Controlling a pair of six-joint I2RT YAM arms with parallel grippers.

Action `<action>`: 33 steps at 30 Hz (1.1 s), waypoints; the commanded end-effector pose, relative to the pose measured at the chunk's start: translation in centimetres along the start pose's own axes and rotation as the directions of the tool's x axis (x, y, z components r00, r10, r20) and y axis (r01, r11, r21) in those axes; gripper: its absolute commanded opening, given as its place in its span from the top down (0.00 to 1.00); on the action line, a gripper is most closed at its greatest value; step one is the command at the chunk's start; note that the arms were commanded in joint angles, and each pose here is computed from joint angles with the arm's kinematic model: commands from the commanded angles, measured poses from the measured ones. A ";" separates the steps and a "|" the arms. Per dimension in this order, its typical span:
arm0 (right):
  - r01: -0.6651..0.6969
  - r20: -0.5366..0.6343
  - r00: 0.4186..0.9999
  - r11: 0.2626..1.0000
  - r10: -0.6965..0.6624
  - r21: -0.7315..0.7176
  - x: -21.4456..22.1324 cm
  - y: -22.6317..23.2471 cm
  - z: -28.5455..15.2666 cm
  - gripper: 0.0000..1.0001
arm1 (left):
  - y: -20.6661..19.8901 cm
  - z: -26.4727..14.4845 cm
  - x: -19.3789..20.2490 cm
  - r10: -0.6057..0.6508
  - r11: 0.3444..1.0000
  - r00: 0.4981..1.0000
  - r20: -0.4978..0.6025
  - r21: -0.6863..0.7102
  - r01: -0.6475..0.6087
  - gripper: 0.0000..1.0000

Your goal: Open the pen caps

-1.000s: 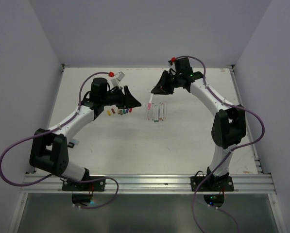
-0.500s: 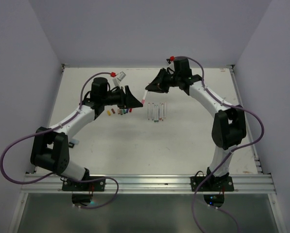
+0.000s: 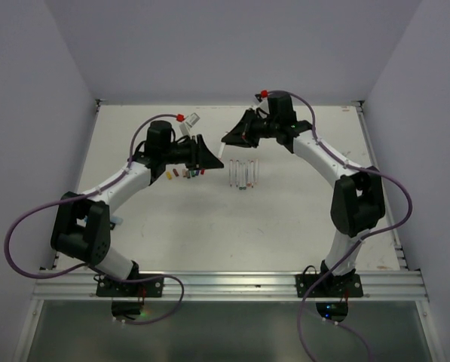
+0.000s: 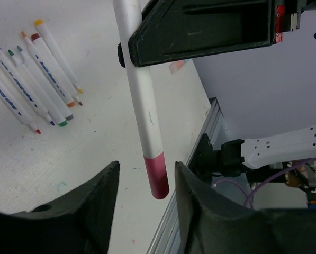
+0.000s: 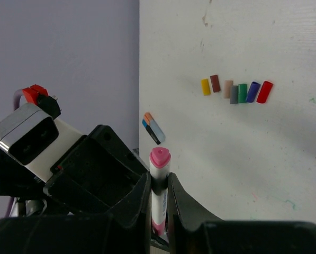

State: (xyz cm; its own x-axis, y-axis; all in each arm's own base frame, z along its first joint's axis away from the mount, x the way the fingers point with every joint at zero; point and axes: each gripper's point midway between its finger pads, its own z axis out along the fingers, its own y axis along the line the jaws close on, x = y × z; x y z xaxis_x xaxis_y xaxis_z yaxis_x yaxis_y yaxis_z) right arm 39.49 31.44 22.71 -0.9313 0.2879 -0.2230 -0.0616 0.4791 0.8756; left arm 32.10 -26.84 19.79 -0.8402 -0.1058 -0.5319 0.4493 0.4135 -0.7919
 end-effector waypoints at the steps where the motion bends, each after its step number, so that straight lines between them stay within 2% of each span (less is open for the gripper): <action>1: 0.040 0.023 0.999 0.995 -0.039 -0.088 0.3 3.5 -1.6 1.00 | -2.0 0.0 -1.1 0.024 0.998 1.000 0.006 0.063 -0.025 0.58; 3: 0.038 0.023 0.999 0.995 -0.036 -0.096 0.4 3.5 -1.5 1.00 | -2.2 0.0 -0.7 0.010 0.996 1.000 -0.006 0.089 -0.010 0.74; 4: 0.038 0.023 0.999 0.995 -0.036 -0.096 0.4 3.5 -1.4 1.00 | -2.5 0.0 -0.8 0.019 0.994 1.000 0.000 0.107 -0.018 0.98; 5: 0.043 0.026 0.999 0.994 -0.041 -0.101 0.4 3.5 -1.4 1.00 | -2.7 0.0 -0.5 0.012 0.992 1.000 -0.015 0.128 -0.010 1.00; 10: 0.079 0.077 0.995 0.990 -0.070 -0.117 0.0 3.1 -1.1 1.00 | -2.7 -0.2 0.2 -0.012 0.991 1.000 -0.021 0.132 0.015 1.00; 12: 0.139 0.132 0.984 0.979 -0.120 -0.146 -0.5 3.0 -0.9 1.00 | -3.0 -0.5 0.2 -0.009 0.990 1.000 -0.011 0.138 0.011 1.00; 15: 0.179 0.148 0.979 0.946 -0.142 -0.271 -0.5 4.3 -0.6 1.00 | -5.2 -1.1 0.6 -0.011 0.967 1.000 -0.011 0.254 0.013 1.00; 16: 0.186 0.160 0.977 0.937 -0.144 -0.296 -0.6 4.7 -0.6 1.00 | -6.3 -1.5 0.2 0.034 0.953 0.999 0.015 0.300 -0.037 1.00; 17: 0.200 0.183 0.973 0.916 -0.143 -0.348 -0.9 5.9 -1.0 1.00 | -6.4 -1.8 0.5 0.031 0.948 0.999 0.016 0.316 -0.034 1.00; 18: 0.195 0.178 0.974 0.907 -0.137 -0.373 -0.8 6.1 -1.0 1.00 | -7.0 -1.9 0.5 0.006 0.941 1.000 0.004 0.339 -0.007 1.00; 20: 0.203 0.169 0.976 0.865 -0.139 -0.460 -0.5 7.7 -1.7 1.00 | -8.3 -2.6 0.7 0.052 0.911 0.998 0.016 0.408 -0.054 1.00; 21: 0.197 0.163 0.978 0.856 -0.133 -0.478 -0.5 7.6 -1.5 1.00 | -8.3 -2.8 1.2 0.002 0.907 1.000 -0.012 0.422 0.003 1.00; 22: 0.194 0.153 0.979 0.841 -0.134 -0.505 -0.2 7.9 -1.6 1.00 | -9.2 -3.3 1.2 0.052 0.885 0.999 0.011 0.463 -0.052 1.00; 23: 0.192 0.159 0.980 0.813 -0.123 -0.550 -0.3 8.8 -2.1 1.00 | -9.2 -3.4 1.4 0.048 0.878 0.999 0.005 0.477 -0.045 1.00; 24: 0.174 0.151 0.983 0.814 -0.108 -0.554 -0.2 8.3 -1.8 1.00 | -9.1 -3.6 1.8 0.005 0.876 1.000 -0.017 0.482 0.004 1.00; 25: 0.171 0.152 0.983 0.807 -0.102 -0.565 -0.3 8.4 -1.8 1.00 | -9.4 -4.0 1.8 0.026 0.866 1.000 0.003 0.499 -0.024 1.00; 27: 0.159 0.146 0.985 0.797 -0.090 -0.582 -0.2 8.4 -1.8 1.00 | -8.8 -4.4 2.0 -0.029 0.868 1.000 -0.011 0.496 0.031 1.00; 31: 0.162 0.156 0.984 0.803 -0.087 -0.573 -0.2 8.4 -2.0 1.00 | -7.9 -4.9 2.0 -0.063 0.862 0.998 -0.011 0.503 0.060 1.00; 33: 0.172 0.200 0.976 0.870 -0.087 -0.463 -1.1 6.6 -1.0 1.00 | -5.9 -4.2 2.0 -0.133 0.892 0.991 -0.028 0.432 0.132 1.00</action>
State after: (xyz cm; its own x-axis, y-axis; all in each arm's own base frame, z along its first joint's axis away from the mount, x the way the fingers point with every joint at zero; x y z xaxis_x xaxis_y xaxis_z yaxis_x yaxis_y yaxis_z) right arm 37.44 34.29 28.41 -0.8943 0.2852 -0.3449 -0.3575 0.0081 0.9339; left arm 29.32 -25.82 25.03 -0.8866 -0.2630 -0.3806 0.3967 -0.0091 -0.9179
